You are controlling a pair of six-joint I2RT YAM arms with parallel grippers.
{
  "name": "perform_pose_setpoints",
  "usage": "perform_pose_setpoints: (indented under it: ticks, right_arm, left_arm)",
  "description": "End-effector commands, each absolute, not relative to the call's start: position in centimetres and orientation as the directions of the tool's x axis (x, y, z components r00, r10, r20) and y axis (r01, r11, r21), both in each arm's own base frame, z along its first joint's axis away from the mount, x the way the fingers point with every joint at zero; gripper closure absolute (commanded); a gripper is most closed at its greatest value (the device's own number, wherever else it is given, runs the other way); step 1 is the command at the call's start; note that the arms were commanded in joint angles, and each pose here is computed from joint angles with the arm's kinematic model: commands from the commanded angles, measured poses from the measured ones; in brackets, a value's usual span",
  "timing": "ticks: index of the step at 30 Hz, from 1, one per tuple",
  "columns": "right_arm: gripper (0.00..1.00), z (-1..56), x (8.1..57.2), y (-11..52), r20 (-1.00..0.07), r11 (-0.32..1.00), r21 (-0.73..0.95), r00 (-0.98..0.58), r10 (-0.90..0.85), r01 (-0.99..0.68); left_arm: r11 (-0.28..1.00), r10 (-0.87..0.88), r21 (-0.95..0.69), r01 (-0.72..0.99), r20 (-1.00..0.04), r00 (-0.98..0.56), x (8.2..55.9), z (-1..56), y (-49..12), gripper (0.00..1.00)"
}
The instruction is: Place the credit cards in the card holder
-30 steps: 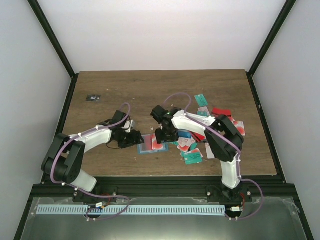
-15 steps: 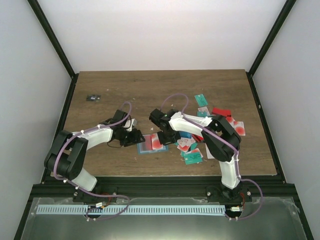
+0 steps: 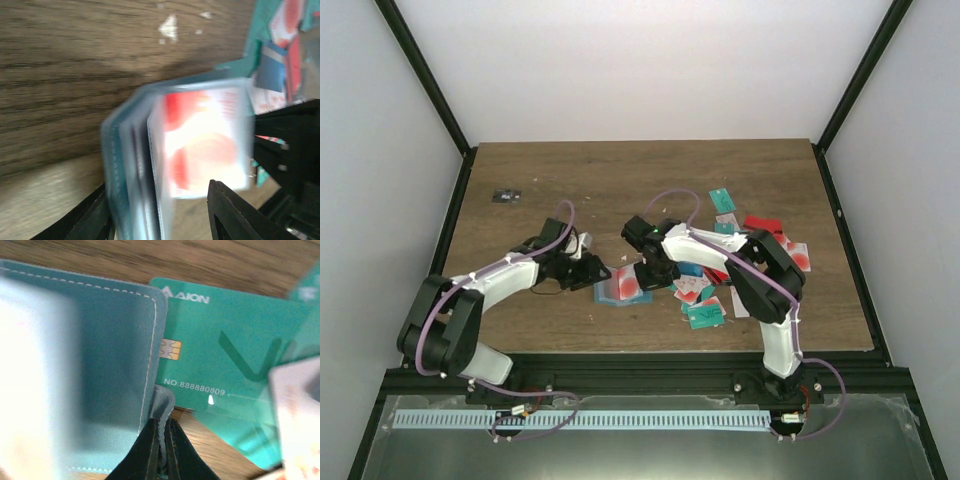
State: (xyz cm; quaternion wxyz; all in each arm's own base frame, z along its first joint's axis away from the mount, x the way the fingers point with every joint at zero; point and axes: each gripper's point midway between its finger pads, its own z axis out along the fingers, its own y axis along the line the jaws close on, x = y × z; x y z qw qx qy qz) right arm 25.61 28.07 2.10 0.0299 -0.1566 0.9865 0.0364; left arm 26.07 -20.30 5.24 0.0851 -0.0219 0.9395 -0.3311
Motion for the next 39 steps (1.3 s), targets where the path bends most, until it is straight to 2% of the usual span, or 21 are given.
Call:
perform_pose_setpoints:
  ticks: [1,7,17,22,29,39]
  right_arm:
    - [0.99,2.8,25.3,32.2,-0.113,0.906,0.233,-0.935,-0.336,-0.354]
    - [0.99,3.1,25.2,33.1,-0.113,0.891,0.281,-0.934,-0.338,-0.357]
    - [0.99,3.7,25.4,33.9,-0.125,0.882,0.313,-0.936,-0.329,-0.352]
    - [0.99,4.3,25.5,33.8,-0.134,0.884,0.315,-0.939,-0.318,-0.344]
    - [0.99,5.3,25.7,33.7,-0.14,0.887,0.319,-0.943,-0.303,-0.333]
    - [0.99,6.4,26.3,33.0,-0.132,0.914,0.267,-0.951,-0.281,-0.307]
  left_arm:
    - [0.693,-0.079,-0.716,0.077,-0.182,-0.98,26.4,9.0,-22.3,0.49]
    - [0.654,-0.067,-0.75,0.096,-0.183,-0.981,26.7,10.1,-23.2,0.49]
    - [0.665,-0.032,-0.742,0.082,-0.138,-0.99,26.8,7.1,-24.1,0.51]
    - [0.67,-0.017,-0.738,0.081,-0.124,-0.992,27.0,6.2,-24.8,0.63]
    - [0.739,-0.021,-0.671,0.056,-0.106,-0.994,26.8,4.4,-24.0,0.95]
    - [0.853,-0.013,-0.52,0.031,-0.081,-0.997,26.2,1.8,-21.8,0.96]
